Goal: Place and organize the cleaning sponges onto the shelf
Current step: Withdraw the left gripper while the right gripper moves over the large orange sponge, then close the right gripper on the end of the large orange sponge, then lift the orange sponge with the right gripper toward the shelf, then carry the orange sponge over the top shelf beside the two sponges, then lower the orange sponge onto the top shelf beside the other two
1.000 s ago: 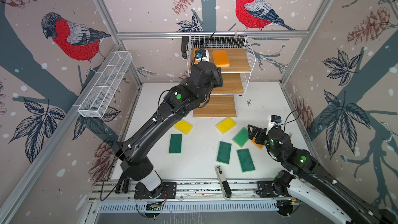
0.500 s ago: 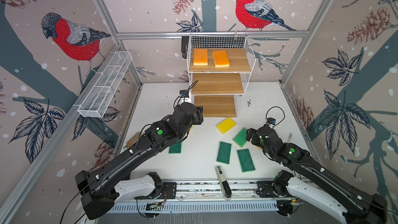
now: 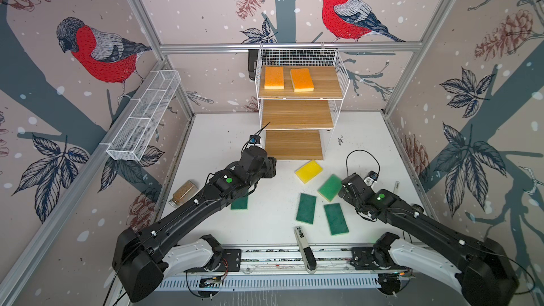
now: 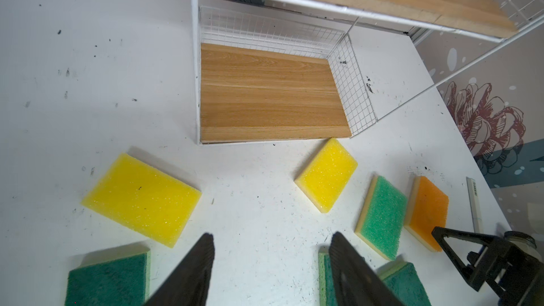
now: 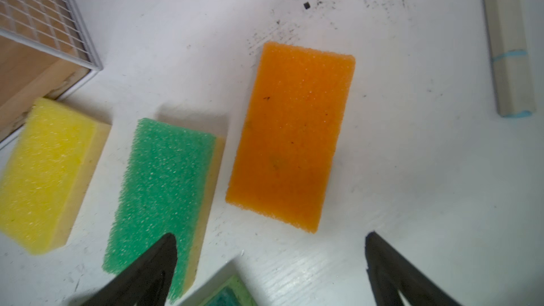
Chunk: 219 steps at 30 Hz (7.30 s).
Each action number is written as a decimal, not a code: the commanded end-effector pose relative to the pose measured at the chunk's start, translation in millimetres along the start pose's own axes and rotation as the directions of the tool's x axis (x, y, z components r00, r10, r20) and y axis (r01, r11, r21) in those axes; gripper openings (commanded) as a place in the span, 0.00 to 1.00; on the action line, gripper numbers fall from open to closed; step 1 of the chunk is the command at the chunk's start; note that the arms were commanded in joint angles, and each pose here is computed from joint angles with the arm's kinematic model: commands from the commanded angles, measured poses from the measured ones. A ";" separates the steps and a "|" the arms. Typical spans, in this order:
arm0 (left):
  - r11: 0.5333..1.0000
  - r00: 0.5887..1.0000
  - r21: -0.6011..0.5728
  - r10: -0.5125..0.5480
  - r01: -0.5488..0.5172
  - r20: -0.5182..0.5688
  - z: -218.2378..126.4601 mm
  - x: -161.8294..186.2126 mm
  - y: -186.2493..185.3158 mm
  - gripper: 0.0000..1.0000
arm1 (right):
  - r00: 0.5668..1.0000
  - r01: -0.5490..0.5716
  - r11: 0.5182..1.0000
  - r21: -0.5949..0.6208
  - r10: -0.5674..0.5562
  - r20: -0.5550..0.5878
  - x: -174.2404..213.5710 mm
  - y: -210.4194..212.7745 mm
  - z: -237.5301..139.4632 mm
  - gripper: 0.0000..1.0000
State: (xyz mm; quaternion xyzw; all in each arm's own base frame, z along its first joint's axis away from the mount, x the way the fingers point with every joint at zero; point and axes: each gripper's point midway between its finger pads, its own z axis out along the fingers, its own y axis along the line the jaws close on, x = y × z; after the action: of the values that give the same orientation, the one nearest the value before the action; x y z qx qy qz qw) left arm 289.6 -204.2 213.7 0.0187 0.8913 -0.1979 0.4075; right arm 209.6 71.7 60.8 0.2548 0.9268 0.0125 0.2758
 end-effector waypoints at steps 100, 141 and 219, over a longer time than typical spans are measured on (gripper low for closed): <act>0.998 0.986 0.014 -0.061 0.060 0.158 -49.7 -43.9 32.5 0.62 | 0.969 0.246 0.965 -0.094 -0.242 0.044 -16.0 48.5 -61.9 0.61; 0.999 0.958 -0.033 -0.018 0.028 0.285 -80.2 -82.6 32.9 0.62 | 0.662 0.670 0.711 -0.213 -0.442 0.605 -138.0 218.0 -299.4 0.60; 0.998 0.946 -0.043 -0.031 0.047 0.322 -62.8 -94.8 43.8 0.63 | 0.640 0.602 0.784 -0.152 -0.360 0.679 -283.9 308.5 -226.3 0.65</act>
State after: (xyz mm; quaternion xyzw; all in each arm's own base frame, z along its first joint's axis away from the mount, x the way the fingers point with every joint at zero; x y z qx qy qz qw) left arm 312.2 -125.8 297.1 -0.0440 0.8291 -0.1734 0.5297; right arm 437.6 230.1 443.4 -0.0847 0.8003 0.0173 0.5933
